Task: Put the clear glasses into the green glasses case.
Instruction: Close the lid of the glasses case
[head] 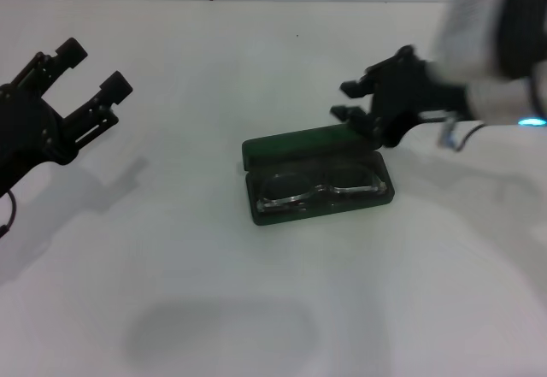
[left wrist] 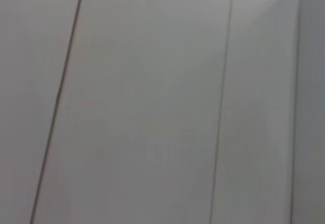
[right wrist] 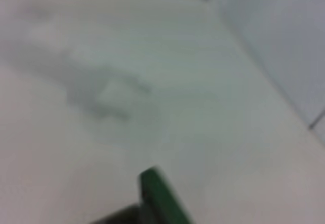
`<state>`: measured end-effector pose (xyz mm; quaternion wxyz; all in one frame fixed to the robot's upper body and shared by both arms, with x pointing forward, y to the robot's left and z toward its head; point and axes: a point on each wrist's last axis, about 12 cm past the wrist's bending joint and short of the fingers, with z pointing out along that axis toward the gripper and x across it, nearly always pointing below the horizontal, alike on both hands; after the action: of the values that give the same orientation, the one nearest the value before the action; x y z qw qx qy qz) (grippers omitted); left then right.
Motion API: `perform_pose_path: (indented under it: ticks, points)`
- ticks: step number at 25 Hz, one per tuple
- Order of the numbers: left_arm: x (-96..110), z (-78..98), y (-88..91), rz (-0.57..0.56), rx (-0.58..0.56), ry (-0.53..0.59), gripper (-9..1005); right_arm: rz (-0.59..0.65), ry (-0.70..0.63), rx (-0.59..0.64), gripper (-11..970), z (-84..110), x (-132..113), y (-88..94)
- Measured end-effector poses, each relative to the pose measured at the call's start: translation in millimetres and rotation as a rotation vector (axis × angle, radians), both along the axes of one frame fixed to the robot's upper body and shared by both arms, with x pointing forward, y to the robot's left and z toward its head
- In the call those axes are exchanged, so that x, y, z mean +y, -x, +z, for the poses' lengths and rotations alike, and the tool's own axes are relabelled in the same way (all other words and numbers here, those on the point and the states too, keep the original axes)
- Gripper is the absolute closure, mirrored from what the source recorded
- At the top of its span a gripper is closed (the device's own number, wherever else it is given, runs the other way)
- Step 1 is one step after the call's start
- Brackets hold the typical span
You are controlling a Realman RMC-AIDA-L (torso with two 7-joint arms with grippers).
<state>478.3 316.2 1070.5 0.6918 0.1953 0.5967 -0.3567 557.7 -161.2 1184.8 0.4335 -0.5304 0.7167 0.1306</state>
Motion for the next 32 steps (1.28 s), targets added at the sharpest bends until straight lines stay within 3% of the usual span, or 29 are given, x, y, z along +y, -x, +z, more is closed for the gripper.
perform_pose_path:
  ticks: [2,3,5,7,8,9,13,18,22,26,29,32]
  points:
    - [0,-1.8,-2.0,0.011,0.014,-0.005,143,-0.011,-0.126,0.01,700,1.9,-21,-0.4]
    - [-1,-3.7,-4.9,0.021,0.031,-0.007,143,-0.03,-0.304,-0.009,700,2.6,-46,-0.2]
    - [-2,-5.2,-7.1,0.028,0.044,-0.008,143,-0.054,-0.38,-0.024,699,0.2,-59,-1.4]
    - [-6,-8.9,-14.2,0.041,0.08,-0.014,143,-0.129,-0.564,-0.06,699,-10.2,-89,-6.0]
    - [-16,-12.5,-26.8,0.033,0.124,-0.039,143,-0.208,-0.74,-0.082,699,-26.9,-119,-7.0]
    - [-16,-12.5,-26.8,0.033,0.124,-0.039,143,-0.208,-0.74,-0.082,699,-26.9,-119,-7.0]
    - [-37,-16.9,-58.6,0.012,0.236,-0.101,143,-0.286,-1.014,-0.197,634,-55.4,-159,8.8]
    - [-75,-13.9,-97.7,-0.038,0.331,-0.178,143,-0.388,-1.061,-0.292,525,-83.2,-174,30.4]
    - [-106,-11.4,-117.9,-0.089,0.409,-0.246,143,-0.414,-1.061,-0.287,378,-89.6,-174,32.9]
    - [-134,-9.8,-128.0,-0.13,0.43,-0.311,143,-0.417,-1.05,-0.287,273,-92.2,-173,33.4]
    - [-143,-8.8,-129.9,-0.152,0.437,-0.324,143,-0.409,-1.044,-0.284,225,-93.1,-170,33.1]
    - [-151,-8.8,-128.7,-0.192,0.437,-0.354,143,-0.415,-1.044,-0.278,226,-94.7,-170,33.9]
